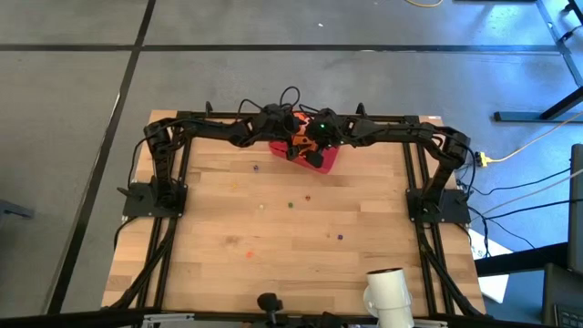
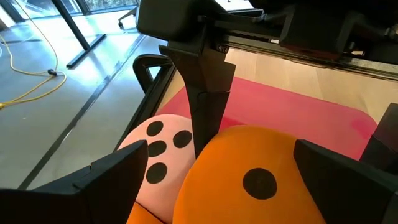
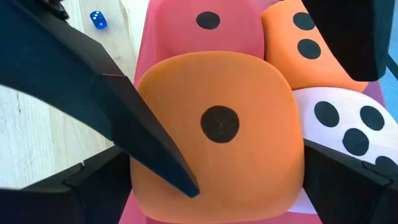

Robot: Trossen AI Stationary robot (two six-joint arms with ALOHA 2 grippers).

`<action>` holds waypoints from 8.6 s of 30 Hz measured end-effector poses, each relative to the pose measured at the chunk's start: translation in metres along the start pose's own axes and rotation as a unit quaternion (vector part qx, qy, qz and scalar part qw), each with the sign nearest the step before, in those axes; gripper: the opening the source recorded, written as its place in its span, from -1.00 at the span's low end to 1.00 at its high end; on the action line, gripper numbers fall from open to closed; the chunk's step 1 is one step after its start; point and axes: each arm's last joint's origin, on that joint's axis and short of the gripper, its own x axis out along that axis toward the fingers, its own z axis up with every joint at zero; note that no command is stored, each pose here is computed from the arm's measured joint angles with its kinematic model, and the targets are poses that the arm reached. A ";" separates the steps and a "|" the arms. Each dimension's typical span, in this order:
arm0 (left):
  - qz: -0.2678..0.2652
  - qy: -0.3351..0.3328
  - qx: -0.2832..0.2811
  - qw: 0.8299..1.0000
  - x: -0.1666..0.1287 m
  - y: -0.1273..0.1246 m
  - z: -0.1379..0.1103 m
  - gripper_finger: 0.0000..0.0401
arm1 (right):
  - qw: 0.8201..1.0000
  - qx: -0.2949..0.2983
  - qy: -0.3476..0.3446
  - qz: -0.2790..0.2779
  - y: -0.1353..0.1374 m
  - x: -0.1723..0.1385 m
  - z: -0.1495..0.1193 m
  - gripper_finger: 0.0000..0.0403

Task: Pick & Place Dice
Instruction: Put the large orange die into the red bin, then put the top small blue die into the red bin

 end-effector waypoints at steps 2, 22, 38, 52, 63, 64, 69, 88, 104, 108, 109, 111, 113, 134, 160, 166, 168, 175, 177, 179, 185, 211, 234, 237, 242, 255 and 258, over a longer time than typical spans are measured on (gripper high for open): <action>-0.003 0.009 0.000 1.000 0.000 0.000 -0.002 0.99 | 1.000 0.000 -0.002 0.000 0.000 -0.001 0.001 0.99; -0.018 0.052 -0.002 0.998 0.000 -0.003 -0.011 0.99 | 0.999 -0.036 -0.002 0.010 0.005 -0.004 0.002 0.99; -0.012 0.068 -0.006 0.998 -0.002 -0.003 -0.012 0.99 | 0.998 -0.051 0.002 -0.026 0.006 -0.005 0.003 0.99; 0.033 0.057 -0.007 0.998 -0.032 0.003 0.013 0.99 | 0.998 -0.049 0.011 -0.031 0.006 -0.004 0.001 0.99; 0.043 0.033 -0.046 0.998 -0.033 0.004 0.019 0.99 | 0.999 -0.045 0.000 -0.031 0.006 -0.003 0.003 0.99; 0.043 0.031 -0.048 0.997 -0.033 0.004 0.019 0.99 | 0.999 -0.044 -0.007 -0.032 0.006 -0.003 0.004 0.99; 0.058 0.033 -0.051 0.996 -0.035 0.006 0.020 0.99 | 0.998 -0.046 -0.011 -0.032 0.006 -0.003 0.005 0.99; 0.059 0.024 -0.076 0.995 -0.152 -0.004 0.045 0.99 | 0.999 -0.040 -0.009 -0.016 0.053 -0.110 -0.006 0.99; 0.012 -0.011 -0.158 0.987 -0.172 -0.061 -0.043 0.99 | 0.986 0.016 -0.137 0.094 0.098 -0.085 -0.116 0.99; 0.011 -0.011 -0.158 0.987 -0.170 -0.062 -0.046 0.99 | 0.981 0.018 -0.163 0.101 0.099 -0.083 -0.117 0.99; 0.011 -0.010 -0.158 0.987 -0.170 -0.062 -0.046 0.99 | 0.981 0.020 -0.165 0.095 0.098 -0.082 -0.117 0.99; 0.011 -0.012 -0.157 0.987 -0.170 -0.062 -0.046 0.99 | 0.982 0.027 -0.164 0.085 0.098 -0.080 -0.117 0.99; 0.021 -0.009 -0.158 0.987 -0.169 -0.062 -0.046 0.99 | 0.983 0.032 -0.162 0.081 0.098 -0.077 -0.117 0.99; 0.156 0.056 -0.136 0.977 -0.170 -0.056 -0.058 0.99 | 0.989 0.008 -0.098 0.112 0.106 -0.036 -0.134 0.58; 0.009 0.186 -0.071 0.980 -0.113 -0.067 -0.108 0.59 | 0.989 0.004 -0.102 0.110 0.106 -0.035 -0.134 0.52; 0.024 0.188 -0.083 0.978 -0.114 -0.058 -0.111 0.19 | 0.989 0.002 -0.102 0.110 0.106 -0.035 -0.134 0.52; 0.028 0.189 -0.086 0.978 -0.114 -0.056 -0.112 0.07 | 0.989 0.002 -0.102 0.110 0.106 -0.035 -0.134 0.52; 0.031 0.190 -0.079 0.978 -0.114 -0.053 -0.112 -0.28 | 0.989 0.002 -0.102 0.110 0.106 -0.035 -0.134 0.52; 0.018 0.186 -0.074 0.980 -0.114 -0.054 -0.112 -0.35 | 0.989 0.002 -0.102 0.110 0.106 -0.035 -0.134 0.52; 0.003 0.180 -0.073 0.981 -0.114 -0.055 -0.112 -0.41 | 0.989 0.002 -0.102 0.110 0.106 -0.035 -0.134 0.52; -0.010 0.156 -0.072 0.985 -0.112 -0.055 -0.108 -0.54 | 0.989 0.002 -0.102 0.110 0.106 -0.035 -0.134 0.52; -0.089 0.041 -0.094 0.991 -0.108 -0.064 -0.086 -0.77 | 0.989 0.000 -0.102 0.110 0.106 -0.035 -0.134 0.52; -0.118 -0.128 0.040 0.984 -0.034 -0.077 0.023 -0.77 | 0.988 -0.017 -0.112 0.108 0.106 -0.036 -0.132 0.52; -0.112 -0.067 0.049 0.990 -0.010 -0.072 0.022 -0.77 | 0.988 -0.016 -0.112 0.108 0.106 -0.036 -0.132 0.52; -0.049 0.014 0.057 0.997 0.013 -0.058 0.024 -0.76 | 0.988 -0.002 -0.111 0.110 0.106 -0.036 -0.132 0.52; -0.043 0.033 0.076 0.996 0.018 -0.054 0.021 -0.41 | 0.988 -0.002 -0.111 0.110 0.106 -0.036 -0.132 0.52; -0.043 0.027 0.078 0.996 0.018 -0.056 0.023 -0.34 | 0.988 -0.002 -0.111 0.110 0.106 -0.036 -0.132 0.52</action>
